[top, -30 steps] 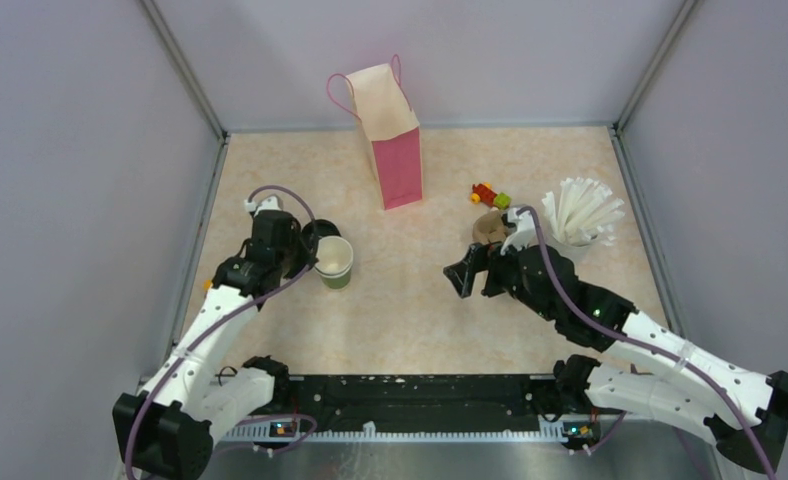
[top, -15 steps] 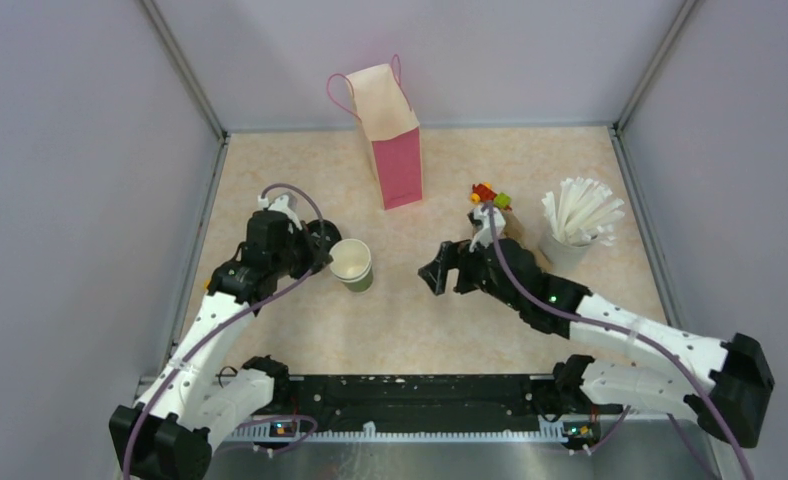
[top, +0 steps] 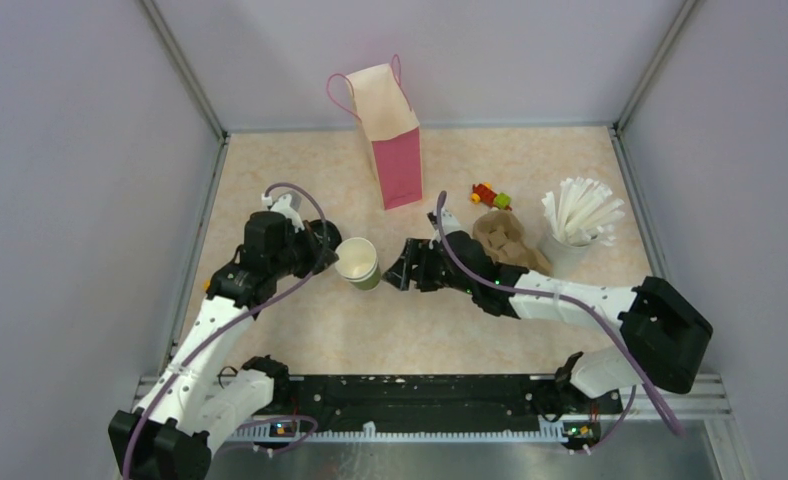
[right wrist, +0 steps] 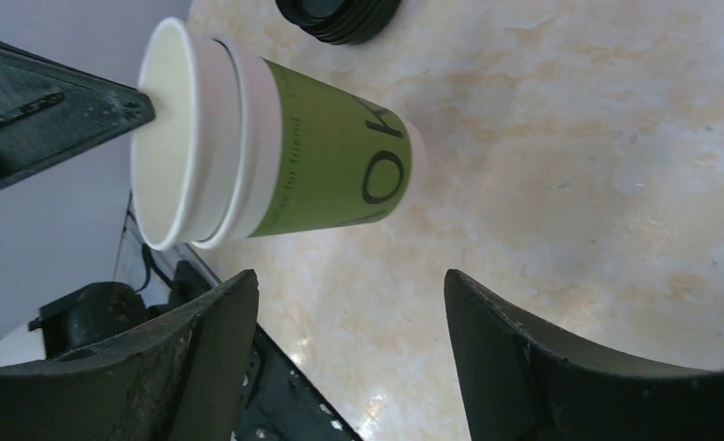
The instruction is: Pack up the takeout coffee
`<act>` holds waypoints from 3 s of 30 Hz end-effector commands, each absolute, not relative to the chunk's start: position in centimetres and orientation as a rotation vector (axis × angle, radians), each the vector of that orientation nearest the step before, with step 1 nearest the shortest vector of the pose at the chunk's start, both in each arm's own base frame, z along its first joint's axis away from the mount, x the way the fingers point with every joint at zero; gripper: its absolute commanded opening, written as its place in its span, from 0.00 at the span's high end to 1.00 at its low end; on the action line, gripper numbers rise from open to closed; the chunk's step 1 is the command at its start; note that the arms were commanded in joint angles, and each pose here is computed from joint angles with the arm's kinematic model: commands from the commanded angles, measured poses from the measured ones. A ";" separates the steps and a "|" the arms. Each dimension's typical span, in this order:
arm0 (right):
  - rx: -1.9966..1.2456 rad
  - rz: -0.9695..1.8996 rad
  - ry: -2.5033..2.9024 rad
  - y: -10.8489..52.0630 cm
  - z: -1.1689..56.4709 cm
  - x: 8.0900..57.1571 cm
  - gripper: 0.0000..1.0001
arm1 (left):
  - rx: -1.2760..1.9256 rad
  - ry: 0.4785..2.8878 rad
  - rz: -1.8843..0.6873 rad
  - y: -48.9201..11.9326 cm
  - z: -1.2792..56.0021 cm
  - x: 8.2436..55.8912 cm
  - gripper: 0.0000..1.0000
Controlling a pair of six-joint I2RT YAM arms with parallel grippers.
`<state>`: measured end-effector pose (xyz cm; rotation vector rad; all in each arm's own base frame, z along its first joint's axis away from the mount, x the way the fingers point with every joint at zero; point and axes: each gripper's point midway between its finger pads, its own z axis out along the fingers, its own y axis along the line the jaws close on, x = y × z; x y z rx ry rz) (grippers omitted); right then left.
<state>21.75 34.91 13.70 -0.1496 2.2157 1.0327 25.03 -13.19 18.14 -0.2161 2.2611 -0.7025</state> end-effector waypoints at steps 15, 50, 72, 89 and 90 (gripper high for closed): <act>-0.119 1.198 2.101 38.5 17.6 22.9 0.31 | -0.170 2.206 -0.791 -14.2 19.4 24.8 1.00; -0.196 1.095 2.105 37.3 15.6 23.0 0.35 | -0.106 2.059 -0.577 -11.7 26.0 27.7 1.00; -0.476 1.143 1.950 43.9 14.2 20.9 0.46 | -0.030 2.083 -0.421 -8.3 28.3 21.8 1.00; -0.162 0.717 2.020 39.9 11.3 29.0 0.50 | 0.066 2.234 -0.620 -11.0 22.9 18.1 1.00; -0.165 0.728 2.019 39.6 11.8 28.9 0.50 | 0.084 2.243 -0.646 -11.4 22.5 18.0 1.00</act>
